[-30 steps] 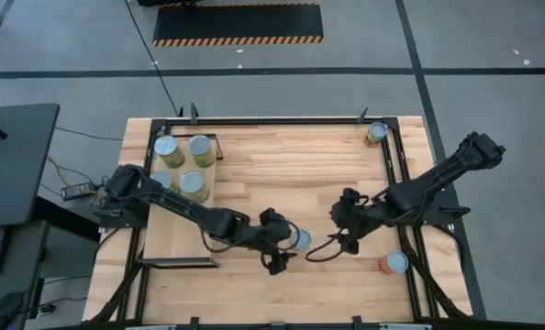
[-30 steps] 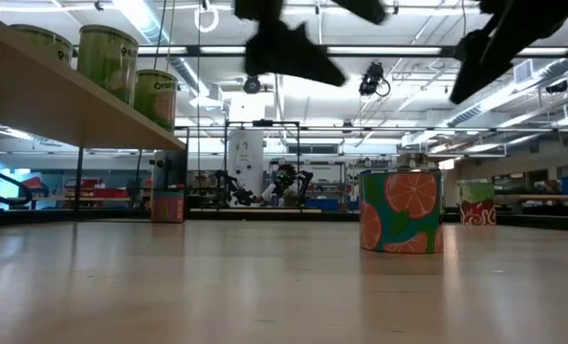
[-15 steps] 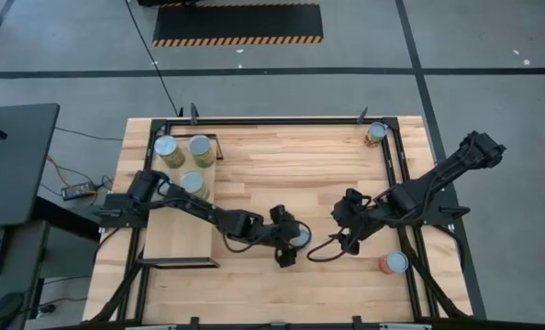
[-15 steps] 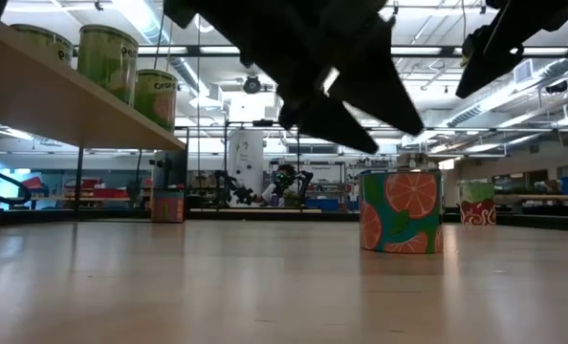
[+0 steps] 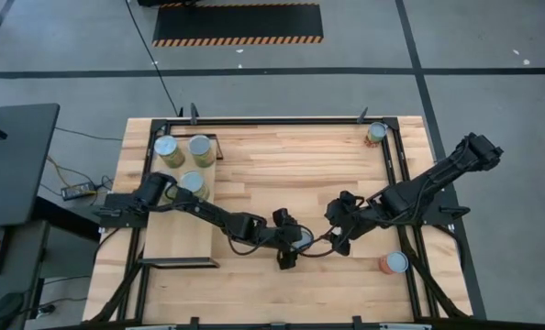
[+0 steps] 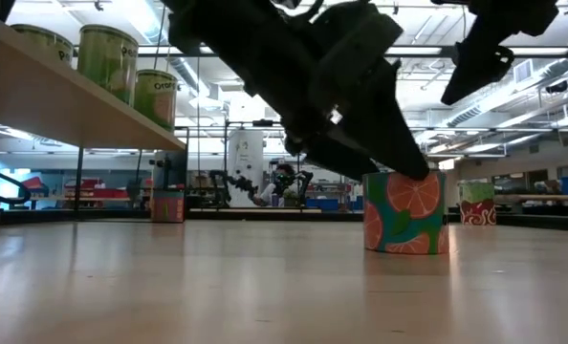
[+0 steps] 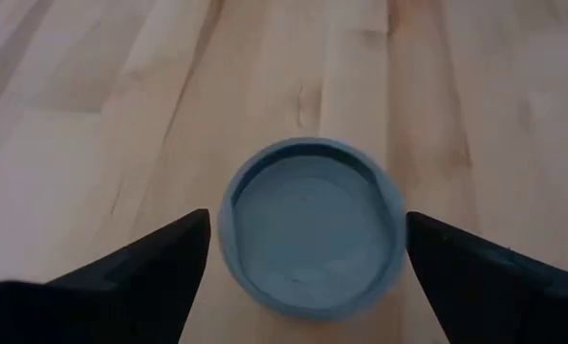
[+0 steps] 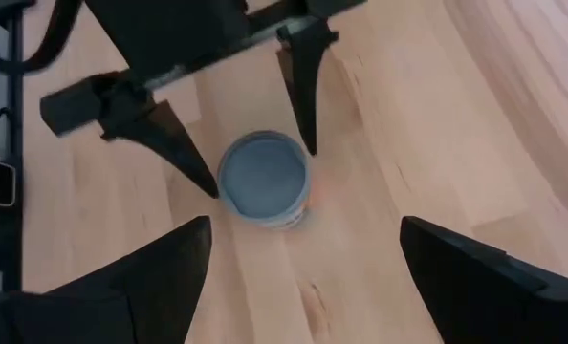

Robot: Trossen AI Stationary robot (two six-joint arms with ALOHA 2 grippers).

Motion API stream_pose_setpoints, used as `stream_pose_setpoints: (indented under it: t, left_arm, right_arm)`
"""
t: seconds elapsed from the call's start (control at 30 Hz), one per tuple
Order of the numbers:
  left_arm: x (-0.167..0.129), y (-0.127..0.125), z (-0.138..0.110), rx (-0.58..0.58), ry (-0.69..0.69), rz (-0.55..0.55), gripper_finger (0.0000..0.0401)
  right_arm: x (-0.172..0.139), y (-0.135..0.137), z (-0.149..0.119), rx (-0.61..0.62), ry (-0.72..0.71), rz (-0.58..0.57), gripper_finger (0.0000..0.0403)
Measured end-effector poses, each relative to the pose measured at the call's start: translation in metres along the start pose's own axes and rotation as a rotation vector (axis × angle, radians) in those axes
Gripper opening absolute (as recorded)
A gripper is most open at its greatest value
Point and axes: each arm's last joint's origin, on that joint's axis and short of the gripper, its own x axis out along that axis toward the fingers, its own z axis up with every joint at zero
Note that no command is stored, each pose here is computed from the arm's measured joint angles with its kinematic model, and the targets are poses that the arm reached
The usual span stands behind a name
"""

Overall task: Pick and place cans onto a shelf
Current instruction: Put the small canned oranges on the shelf

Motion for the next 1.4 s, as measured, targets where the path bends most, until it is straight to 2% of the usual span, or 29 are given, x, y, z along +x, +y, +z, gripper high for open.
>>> stream_pose_setpoints:
  t: [0.3,0.37,0.53,0.77,0.83,0.93,1.17,1.27,1.4]
  left_arm:
    - [0.004,0.001,-0.002,-0.004,-0.006,0.008,0.0355]
    - [0.010,-0.001,-0.001,-0.020,-0.054,-0.006,0.0355]
    - [0.023,-0.002,-0.011,-0.016,-0.062,-0.012,0.0351]
    - [0.020,-0.002,-0.009,0.050,-0.063,-0.006,0.0289]
    - [0.014,-0.002,-0.003,0.047,-0.077,-0.009,0.0284]
    - [-0.009,0.000,0.016,0.038,-0.098,-0.012,0.0284]
    - [-0.105,0.013,0.062,-0.005,-0.103,0.000,0.0285]
    - [-0.150,0.017,0.069,0.000,-0.079,-0.012,0.0285]
    - [-0.205,0.018,0.064,0.021,-0.015,-0.037,0.0285]
  right_arm:
    - [0.003,0.000,0.003,0.005,-0.011,0.015,0.0347]
    - [0.002,0.000,0.004,-0.002,0.004,0.024,0.0347]
    - [-0.011,0.003,0.006,-0.007,0.065,0.076,0.0347]
    - [-0.026,0.006,0.006,-0.020,0.059,0.113,0.0347]
    - [-0.028,0.005,0.007,-0.018,0.054,0.117,0.0347]
    - [-0.029,0.005,0.007,-0.016,0.050,0.123,0.0347]
    - [-0.028,0.006,0.010,-0.041,0.013,0.122,0.0347]
    - [-0.028,0.005,0.016,-0.018,-0.045,0.111,0.0347]
    - [-0.027,0.004,0.026,0.006,-0.139,0.101,0.0347]
